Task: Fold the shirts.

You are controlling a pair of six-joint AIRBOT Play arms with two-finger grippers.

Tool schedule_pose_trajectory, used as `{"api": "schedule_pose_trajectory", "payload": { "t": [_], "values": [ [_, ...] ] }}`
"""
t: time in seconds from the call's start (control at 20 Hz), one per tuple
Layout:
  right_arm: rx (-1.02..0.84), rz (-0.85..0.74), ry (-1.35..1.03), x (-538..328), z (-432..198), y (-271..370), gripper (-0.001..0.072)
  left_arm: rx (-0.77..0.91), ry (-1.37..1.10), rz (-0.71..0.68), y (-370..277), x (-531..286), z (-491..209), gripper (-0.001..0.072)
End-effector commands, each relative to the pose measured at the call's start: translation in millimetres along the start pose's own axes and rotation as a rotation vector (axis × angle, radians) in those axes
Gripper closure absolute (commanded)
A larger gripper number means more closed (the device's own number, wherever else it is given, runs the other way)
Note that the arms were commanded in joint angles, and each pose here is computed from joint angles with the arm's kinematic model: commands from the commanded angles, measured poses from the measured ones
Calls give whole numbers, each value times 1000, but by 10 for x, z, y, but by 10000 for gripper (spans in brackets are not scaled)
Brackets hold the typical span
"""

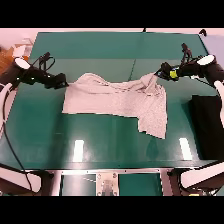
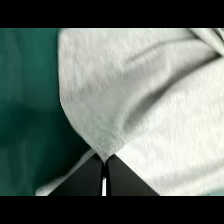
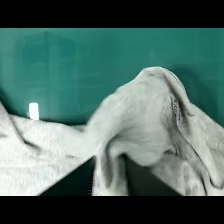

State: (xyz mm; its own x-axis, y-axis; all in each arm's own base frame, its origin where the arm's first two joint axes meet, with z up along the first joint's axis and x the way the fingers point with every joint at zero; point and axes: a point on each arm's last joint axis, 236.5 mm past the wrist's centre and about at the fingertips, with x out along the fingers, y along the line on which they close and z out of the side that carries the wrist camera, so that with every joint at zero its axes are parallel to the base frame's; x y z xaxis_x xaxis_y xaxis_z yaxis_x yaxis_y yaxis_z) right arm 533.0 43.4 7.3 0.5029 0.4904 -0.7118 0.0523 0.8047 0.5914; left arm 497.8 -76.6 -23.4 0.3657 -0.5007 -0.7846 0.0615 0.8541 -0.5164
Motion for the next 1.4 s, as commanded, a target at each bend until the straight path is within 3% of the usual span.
{"api": "schedule_pose_trajectory", "payload": {
  "t": [0.0,0.05,0.25,0.35,0.5,0.7,0.95,1.0,1.05,1.1,1.35],
  "values": [
    [24,6,4,22,126,-156,388,5,-95,22,144,62,375,358],
    [12,-7,13,-176,187,-231,380,5,-96,32,163,-33,430,93],
    [110,-48,70,-917,35,-801,379,-127,95,90,569,-541,88,118],
    [194,-51,115,-1030,-301,-1086,380,-224,239,65,710,-688,-319,224],
    [272,-57,166,-946,-869,-1356,380,-352,404,17,766,-643,-1002,223],
    [310,36,163,-732,-1093,-1254,381,-464,445,-73,613,-180,-1557,224],
    [302,83,171,-653,-1105,-1085,381,-416,340,-125,372,189,-1427,226],
    [302,86,175,-655,-1114,-1078,381,-413,320,-144,303,222,-1371,348],
    [302,89,179,-658,-1123,-1070,381,-408,302,-171,250,226,-1320,552],
    [304,92,184,-672,-1135,-1073,381,-402,300,-186,228,204,-1298,687],
    [347,99,217,-773,-1299,-1164,382,-339,364,-92,495,-79,-1285,688]
  ]
}}
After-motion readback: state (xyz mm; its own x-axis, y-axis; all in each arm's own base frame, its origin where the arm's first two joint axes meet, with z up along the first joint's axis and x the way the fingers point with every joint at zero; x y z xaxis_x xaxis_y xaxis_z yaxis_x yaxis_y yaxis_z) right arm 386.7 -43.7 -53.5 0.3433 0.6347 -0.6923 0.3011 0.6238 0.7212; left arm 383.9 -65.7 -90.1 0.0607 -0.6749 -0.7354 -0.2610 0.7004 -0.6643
